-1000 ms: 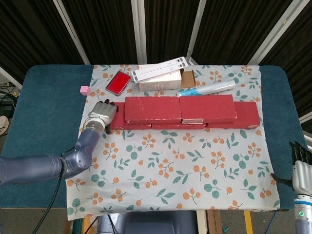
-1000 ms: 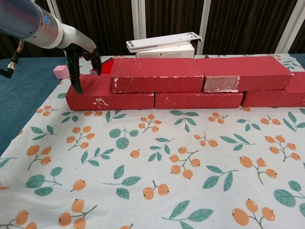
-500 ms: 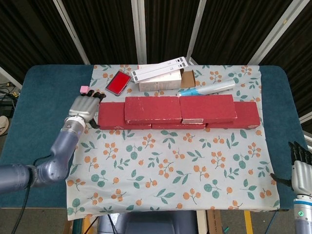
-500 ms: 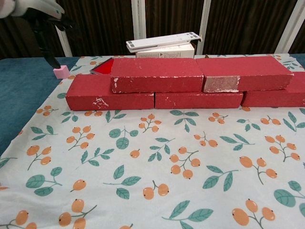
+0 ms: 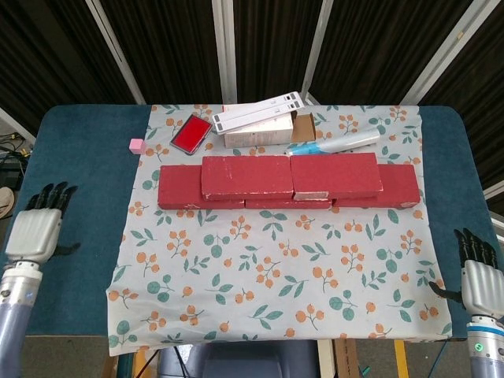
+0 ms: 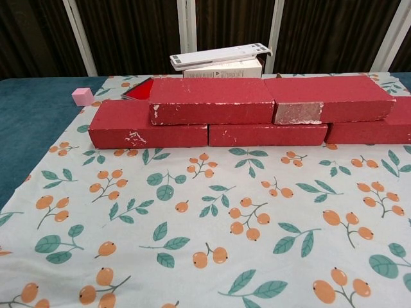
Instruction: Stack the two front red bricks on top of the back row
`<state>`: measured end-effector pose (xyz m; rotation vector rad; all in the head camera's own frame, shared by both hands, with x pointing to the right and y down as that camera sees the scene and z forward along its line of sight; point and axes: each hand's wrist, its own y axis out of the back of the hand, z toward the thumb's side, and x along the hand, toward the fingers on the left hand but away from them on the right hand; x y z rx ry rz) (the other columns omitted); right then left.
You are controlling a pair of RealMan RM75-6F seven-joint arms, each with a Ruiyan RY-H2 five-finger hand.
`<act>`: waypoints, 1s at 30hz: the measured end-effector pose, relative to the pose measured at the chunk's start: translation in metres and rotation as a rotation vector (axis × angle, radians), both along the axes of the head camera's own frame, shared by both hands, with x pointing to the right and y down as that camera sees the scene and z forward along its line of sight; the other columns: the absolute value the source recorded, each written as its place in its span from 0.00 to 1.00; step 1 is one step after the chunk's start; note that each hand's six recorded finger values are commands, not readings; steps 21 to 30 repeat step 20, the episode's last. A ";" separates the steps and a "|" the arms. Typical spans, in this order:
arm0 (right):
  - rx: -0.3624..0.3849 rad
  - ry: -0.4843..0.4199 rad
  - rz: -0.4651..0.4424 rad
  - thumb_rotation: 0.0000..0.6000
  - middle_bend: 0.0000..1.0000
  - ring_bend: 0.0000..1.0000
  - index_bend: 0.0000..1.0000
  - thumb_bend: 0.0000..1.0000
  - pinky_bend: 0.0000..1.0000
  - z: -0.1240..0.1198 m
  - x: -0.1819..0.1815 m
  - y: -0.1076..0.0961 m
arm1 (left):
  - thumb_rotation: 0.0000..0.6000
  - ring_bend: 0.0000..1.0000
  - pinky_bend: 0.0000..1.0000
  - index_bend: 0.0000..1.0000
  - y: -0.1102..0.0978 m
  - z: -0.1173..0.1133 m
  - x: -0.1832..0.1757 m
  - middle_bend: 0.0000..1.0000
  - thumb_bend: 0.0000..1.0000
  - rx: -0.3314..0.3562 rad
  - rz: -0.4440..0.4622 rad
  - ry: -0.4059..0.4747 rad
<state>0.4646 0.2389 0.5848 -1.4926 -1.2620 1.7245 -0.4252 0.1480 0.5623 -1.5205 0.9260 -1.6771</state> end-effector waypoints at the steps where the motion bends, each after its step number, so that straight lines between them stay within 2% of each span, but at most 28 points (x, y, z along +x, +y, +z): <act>1: 0.003 -0.001 -0.002 1.00 0.00 0.00 0.00 0.15 0.00 -0.001 0.000 0.000 | 1.00 0.00 0.13 0.08 0.009 0.001 -0.008 0.02 0.00 0.005 -0.020 0.005; 6: 0.025 0.001 -0.014 1.00 0.00 0.00 0.00 0.15 0.00 -0.005 -0.003 -0.001 | 1.00 0.00 0.13 0.08 0.046 0.008 -0.041 0.02 0.00 0.031 -0.113 0.028; 10: 0.041 -0.006 -0.029 1.00 0.00 0.00 0.00 0.15 0.00 -0.008 -0.006 -0.001 | 1.00 0.00 0.13 0.08 0.063 0.012 -0.055 0.02 0.00 0.049 -0.112 0.016; 19: 0.036 -0.031 -0.037 1.00 0.00 0.00 0.00 0.15 0.00 -0.011 -0.009 0.002 | 1.00 0.00 0.13 0.09 0.080 0.007 -0.054 0.02 0.00 0.050 -0.093 0.042; 30: 0.033 -0.035 -0.037 1.00 0.00 0.00 0.00 0.15 0.00 -0.011 -0.009 0.002 | 1.00 0.00 0.13 0.09 0.081 0.006 -0.054 0.02 0.00 0.049 -0.093 0.040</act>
